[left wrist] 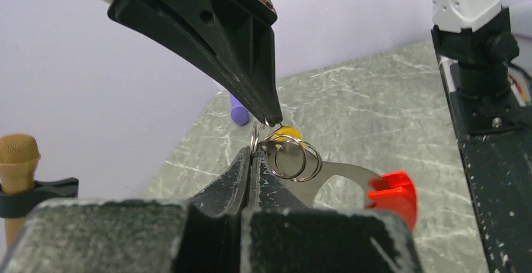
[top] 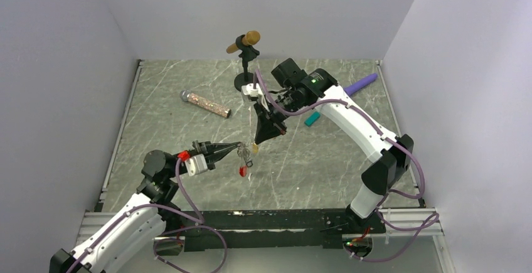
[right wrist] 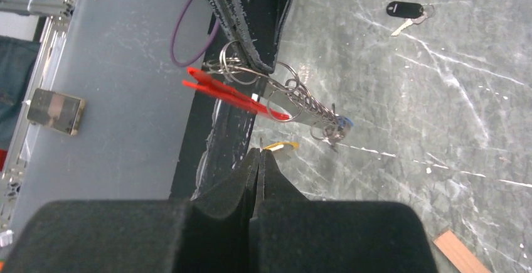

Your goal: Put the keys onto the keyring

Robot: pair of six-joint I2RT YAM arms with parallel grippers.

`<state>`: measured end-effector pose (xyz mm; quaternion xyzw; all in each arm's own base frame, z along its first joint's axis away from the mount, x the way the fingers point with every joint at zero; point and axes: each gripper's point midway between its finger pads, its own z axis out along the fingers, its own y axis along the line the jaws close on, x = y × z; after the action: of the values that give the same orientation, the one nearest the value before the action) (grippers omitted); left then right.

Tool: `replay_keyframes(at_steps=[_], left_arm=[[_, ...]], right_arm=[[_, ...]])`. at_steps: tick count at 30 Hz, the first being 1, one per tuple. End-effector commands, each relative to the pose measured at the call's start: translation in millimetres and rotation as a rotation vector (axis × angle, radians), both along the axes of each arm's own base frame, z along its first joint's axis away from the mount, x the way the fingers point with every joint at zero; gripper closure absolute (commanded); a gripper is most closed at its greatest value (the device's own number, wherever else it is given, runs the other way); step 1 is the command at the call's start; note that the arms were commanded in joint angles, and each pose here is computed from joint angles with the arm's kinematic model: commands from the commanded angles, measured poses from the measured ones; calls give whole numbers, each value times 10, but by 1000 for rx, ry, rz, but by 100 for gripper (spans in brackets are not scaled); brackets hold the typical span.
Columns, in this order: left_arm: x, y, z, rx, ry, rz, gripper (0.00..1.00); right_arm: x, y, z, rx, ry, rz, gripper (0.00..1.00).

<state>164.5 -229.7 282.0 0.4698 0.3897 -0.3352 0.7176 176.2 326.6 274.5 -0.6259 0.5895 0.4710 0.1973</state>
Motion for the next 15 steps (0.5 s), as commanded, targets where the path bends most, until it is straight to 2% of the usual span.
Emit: replay_keyframes(at_steps=[1, 7, 15], left_arm=[[-39, -23, 154, 68, -218, -15, 100], [-36, -76, 170, 96, -238, -48, 100], [-21, -57, 191, -1, -187, -31, 100]], right_arm=[[-155, -100, 228, 72, -75, 76, 100], [-198, -134, 270, 91, -104, 86, 100], [-131, -18, 310, 102, -111, 42, 100]])
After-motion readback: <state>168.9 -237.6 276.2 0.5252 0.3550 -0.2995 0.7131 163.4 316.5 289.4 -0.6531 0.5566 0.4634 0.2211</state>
